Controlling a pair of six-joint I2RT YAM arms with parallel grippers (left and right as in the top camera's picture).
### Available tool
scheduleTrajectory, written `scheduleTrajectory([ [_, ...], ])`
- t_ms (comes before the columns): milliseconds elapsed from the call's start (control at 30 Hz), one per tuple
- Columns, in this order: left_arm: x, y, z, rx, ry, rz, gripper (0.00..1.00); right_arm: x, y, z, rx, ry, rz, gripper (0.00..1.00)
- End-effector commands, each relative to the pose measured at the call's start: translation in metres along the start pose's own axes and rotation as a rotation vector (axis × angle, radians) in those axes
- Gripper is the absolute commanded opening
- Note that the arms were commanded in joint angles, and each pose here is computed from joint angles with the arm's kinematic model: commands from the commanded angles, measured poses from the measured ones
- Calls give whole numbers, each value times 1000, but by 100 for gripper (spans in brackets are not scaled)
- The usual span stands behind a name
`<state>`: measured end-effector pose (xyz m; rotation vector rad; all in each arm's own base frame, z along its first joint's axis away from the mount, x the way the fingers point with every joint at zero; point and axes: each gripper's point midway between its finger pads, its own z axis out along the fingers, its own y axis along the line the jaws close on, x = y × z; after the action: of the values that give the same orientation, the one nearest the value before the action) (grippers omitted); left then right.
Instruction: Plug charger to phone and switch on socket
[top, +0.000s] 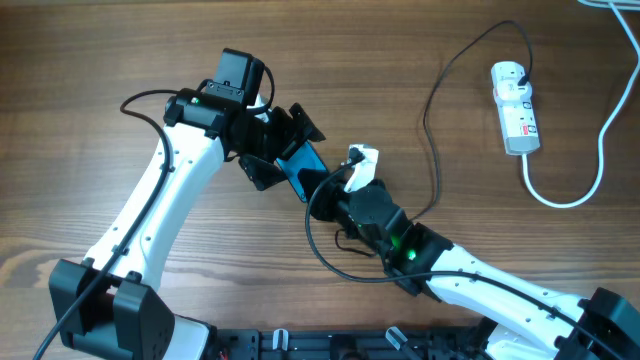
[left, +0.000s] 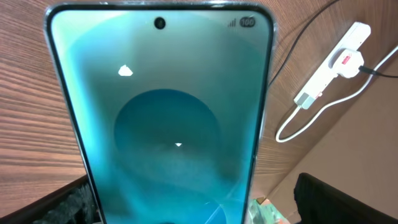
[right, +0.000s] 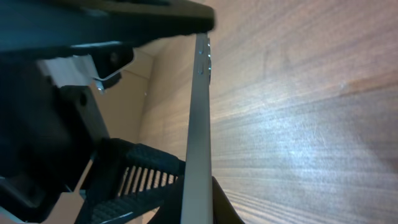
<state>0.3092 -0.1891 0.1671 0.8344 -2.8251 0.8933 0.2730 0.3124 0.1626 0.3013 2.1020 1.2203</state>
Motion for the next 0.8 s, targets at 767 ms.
scheduleTrajectory([
  [767,95,111,-141,258,-411,-227,100,25,76,-38,-223,574,895,5],
])
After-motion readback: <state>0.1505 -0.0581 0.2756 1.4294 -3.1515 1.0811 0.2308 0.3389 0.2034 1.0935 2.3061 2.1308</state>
